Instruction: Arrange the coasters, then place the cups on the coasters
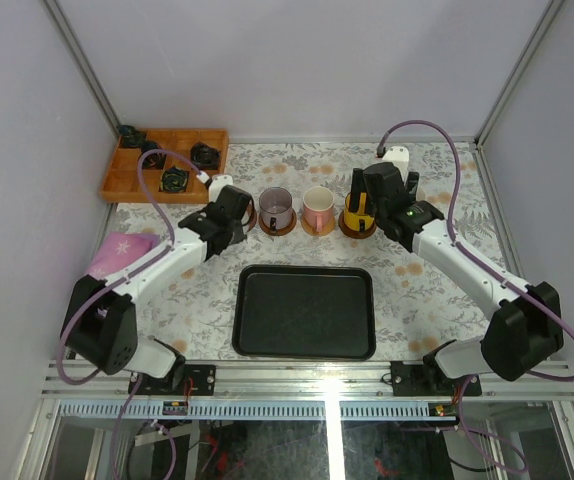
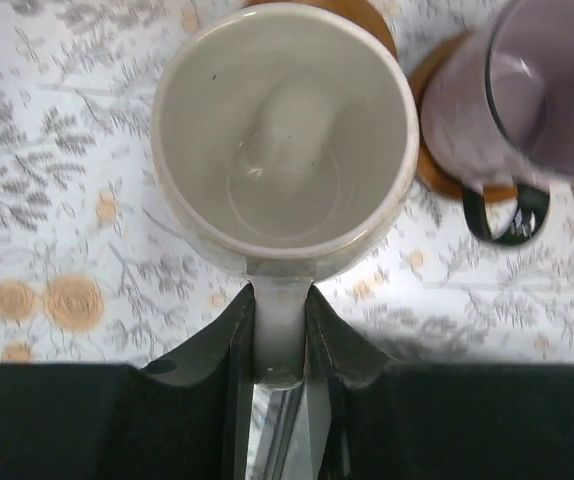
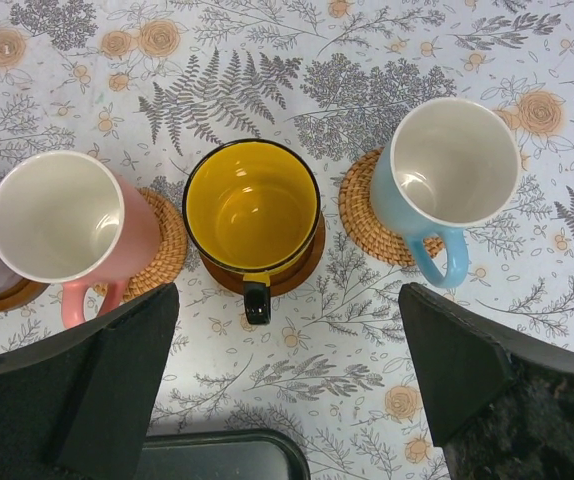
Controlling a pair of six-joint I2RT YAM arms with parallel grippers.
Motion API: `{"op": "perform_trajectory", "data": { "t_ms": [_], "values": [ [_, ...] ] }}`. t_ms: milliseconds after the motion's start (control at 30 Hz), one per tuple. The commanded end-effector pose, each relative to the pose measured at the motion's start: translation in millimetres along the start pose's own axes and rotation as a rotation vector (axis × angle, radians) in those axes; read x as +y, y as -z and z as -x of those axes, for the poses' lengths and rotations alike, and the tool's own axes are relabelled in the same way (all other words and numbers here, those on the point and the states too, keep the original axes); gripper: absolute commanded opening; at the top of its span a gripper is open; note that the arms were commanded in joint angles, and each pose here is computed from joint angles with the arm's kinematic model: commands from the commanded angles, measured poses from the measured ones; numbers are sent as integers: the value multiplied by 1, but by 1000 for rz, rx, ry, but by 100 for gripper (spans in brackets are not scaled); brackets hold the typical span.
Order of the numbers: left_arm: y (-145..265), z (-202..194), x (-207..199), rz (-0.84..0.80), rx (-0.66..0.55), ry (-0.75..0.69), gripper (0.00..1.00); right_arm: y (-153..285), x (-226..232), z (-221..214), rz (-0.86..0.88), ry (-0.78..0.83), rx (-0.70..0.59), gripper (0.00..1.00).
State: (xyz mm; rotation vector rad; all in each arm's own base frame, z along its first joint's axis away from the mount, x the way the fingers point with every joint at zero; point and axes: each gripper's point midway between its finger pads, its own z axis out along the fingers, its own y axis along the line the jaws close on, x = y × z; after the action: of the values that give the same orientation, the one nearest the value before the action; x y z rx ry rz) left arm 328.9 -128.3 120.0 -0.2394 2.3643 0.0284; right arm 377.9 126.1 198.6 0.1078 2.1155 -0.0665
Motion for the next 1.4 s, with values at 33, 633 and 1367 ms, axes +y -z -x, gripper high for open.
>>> {"op": "perform_trajectory", "data": {
  "t_ms": [33,633,1367],
  "values": [
    [-22,92,-5,-66,-236,85,0,-10,-1,11,-28,-10,-51,99],
    [-67,100,-11,-167,-237,-25,0,-22,7,0,-19,3,-13,100],
    [-82,63,-3,-161,-121,-32,0,-25,9,-6,-13,-4,4,100]
  ]
}}
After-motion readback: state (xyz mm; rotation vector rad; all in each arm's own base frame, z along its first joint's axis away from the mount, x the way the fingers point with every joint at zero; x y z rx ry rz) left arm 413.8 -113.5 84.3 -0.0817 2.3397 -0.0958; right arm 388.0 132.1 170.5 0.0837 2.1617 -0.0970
